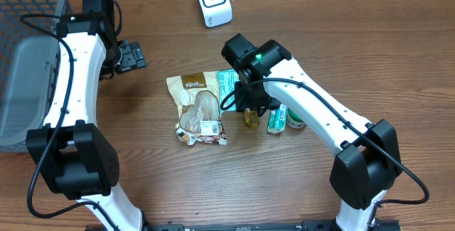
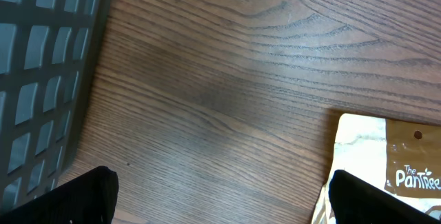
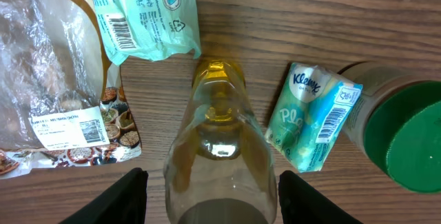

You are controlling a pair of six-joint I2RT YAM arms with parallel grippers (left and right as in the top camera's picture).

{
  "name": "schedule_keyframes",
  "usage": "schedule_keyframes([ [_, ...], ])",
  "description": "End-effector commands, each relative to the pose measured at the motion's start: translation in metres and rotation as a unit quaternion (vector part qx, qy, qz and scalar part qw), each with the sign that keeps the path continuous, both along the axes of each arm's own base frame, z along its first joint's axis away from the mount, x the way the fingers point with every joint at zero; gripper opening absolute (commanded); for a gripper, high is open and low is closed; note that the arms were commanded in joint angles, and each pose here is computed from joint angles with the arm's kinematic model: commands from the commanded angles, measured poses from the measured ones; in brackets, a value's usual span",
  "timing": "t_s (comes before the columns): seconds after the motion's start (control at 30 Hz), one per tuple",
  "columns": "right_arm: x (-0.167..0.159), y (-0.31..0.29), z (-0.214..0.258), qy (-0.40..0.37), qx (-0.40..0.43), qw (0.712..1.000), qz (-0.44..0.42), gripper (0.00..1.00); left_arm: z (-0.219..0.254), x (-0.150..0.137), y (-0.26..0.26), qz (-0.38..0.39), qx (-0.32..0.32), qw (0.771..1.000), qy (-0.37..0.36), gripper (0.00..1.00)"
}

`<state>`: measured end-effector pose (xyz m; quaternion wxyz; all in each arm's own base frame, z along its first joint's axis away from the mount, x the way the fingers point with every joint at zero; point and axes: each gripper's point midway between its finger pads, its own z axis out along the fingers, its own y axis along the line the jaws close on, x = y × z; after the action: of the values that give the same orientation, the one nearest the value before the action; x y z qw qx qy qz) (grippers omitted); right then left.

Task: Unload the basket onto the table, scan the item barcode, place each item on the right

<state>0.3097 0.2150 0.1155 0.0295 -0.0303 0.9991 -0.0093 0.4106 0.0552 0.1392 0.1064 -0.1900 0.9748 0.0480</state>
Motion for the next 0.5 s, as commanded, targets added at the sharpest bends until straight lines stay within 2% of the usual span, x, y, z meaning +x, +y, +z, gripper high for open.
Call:
schedule_keyframes([
  [0.0,0.0033,-0.003,0.0044,-0.015,-0.005,1.0,-0.003,0.59,0.0114,0.0031,0.0014,-0.002,0.008,1.0,-0.015,1.0],
  [0.23,0.0113,-0.0047,0.0051,-0.034,-0.013,0.999,-0.004,0.57,0.0114,0.0031,0.0011,-0.002,0.008,1.0,-0.015,0.99],
  [0.3,0.0112,-0.0049,0.0051,-0.034,-0.013,0.999,-0.004,0.53,0.0114,0.0031,0.0012,-0.002,0.008,1.0,-0.015,0.99],
  [0.47,0.0083,-0.0069,0.0047,-0.028,-0.018,0.999,-0.004,0.51,0.0114,0.0031,0.0012,-0.002,0.008,1.0,-0.015,1.0],
])
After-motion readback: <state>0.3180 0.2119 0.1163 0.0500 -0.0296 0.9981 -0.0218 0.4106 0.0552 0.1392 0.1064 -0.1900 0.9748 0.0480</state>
